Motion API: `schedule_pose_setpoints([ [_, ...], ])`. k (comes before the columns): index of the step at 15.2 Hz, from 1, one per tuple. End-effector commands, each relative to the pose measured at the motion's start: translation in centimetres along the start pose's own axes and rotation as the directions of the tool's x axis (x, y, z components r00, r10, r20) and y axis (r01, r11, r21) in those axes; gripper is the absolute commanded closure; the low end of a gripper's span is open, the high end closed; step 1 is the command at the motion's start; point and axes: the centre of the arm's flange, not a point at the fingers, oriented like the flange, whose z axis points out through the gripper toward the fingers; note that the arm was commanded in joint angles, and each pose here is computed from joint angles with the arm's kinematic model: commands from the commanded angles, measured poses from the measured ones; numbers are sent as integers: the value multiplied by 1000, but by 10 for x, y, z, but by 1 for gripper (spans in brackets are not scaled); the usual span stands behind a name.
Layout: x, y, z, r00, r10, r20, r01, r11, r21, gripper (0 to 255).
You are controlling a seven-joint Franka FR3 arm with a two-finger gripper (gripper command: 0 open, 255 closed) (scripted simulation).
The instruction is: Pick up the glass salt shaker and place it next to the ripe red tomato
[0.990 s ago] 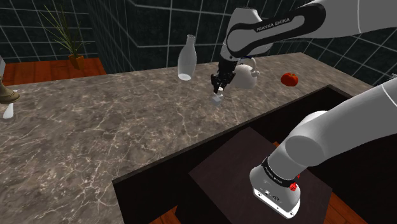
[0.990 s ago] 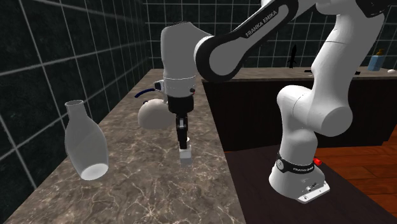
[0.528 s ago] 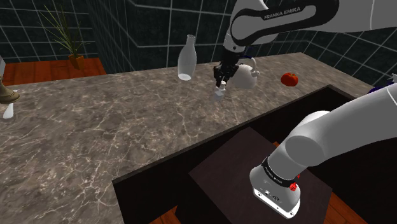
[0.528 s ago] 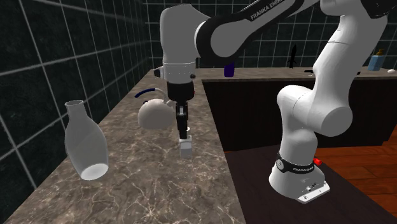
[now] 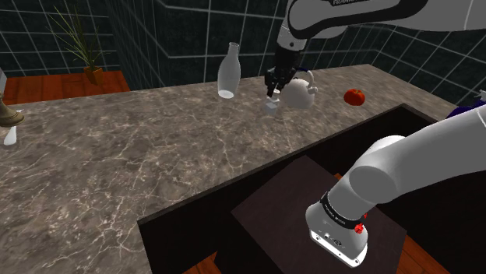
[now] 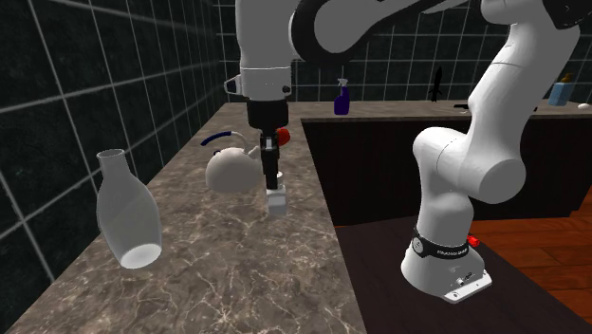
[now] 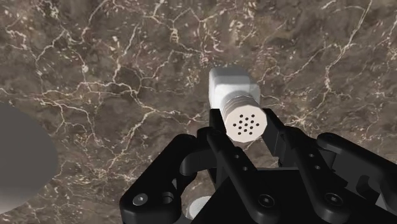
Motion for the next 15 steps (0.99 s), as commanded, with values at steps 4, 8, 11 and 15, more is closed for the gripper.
schedule_pose_setpoints([
  [4,-1,-1,-26,1000,0,0,0,1000,0,255],
  [8,-1,-1,-48,1000,0,0,0,1000,0,255],
  [11,-2,-1,-60,1000,0,0,0,1000,0,255],
  [15,-11,51,-60,1000,0,0,0,1000,0,255],
])
